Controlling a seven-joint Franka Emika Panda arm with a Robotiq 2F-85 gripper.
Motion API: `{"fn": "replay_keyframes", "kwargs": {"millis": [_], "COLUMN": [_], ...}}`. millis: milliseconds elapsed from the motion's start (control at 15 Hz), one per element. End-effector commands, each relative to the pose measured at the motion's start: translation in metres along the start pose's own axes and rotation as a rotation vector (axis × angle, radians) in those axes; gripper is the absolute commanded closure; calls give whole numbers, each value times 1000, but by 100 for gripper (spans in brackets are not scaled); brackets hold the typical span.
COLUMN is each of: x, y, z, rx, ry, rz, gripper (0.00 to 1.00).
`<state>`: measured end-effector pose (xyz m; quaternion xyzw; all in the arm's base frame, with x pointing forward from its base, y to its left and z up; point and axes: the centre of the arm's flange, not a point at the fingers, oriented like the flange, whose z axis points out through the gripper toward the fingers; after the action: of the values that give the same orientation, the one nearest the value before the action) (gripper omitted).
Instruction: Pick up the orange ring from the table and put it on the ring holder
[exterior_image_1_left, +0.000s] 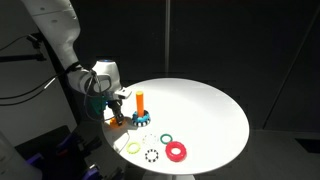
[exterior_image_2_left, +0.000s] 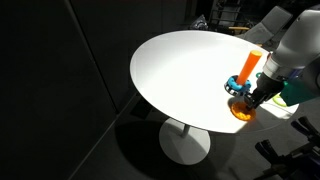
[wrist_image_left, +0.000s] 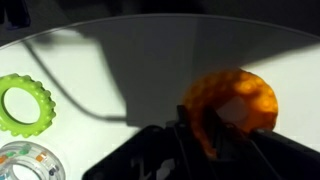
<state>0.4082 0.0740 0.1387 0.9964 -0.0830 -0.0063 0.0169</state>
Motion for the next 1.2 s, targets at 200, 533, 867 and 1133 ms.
{"fn": "replay_keyframes", "kwargs": {"millis": [200, 533, 867, 1133], "x": [5, 9, 13, 19], "y": [0, -3, -7, -11], "z": [-8, -31, -60, -92], "rx": [0, 12, 34, 53], "ry": [19, 42, 76, 96], "rz": [-4, 0, -2, 2], "gripper": [98, 96, 96, 95]}}
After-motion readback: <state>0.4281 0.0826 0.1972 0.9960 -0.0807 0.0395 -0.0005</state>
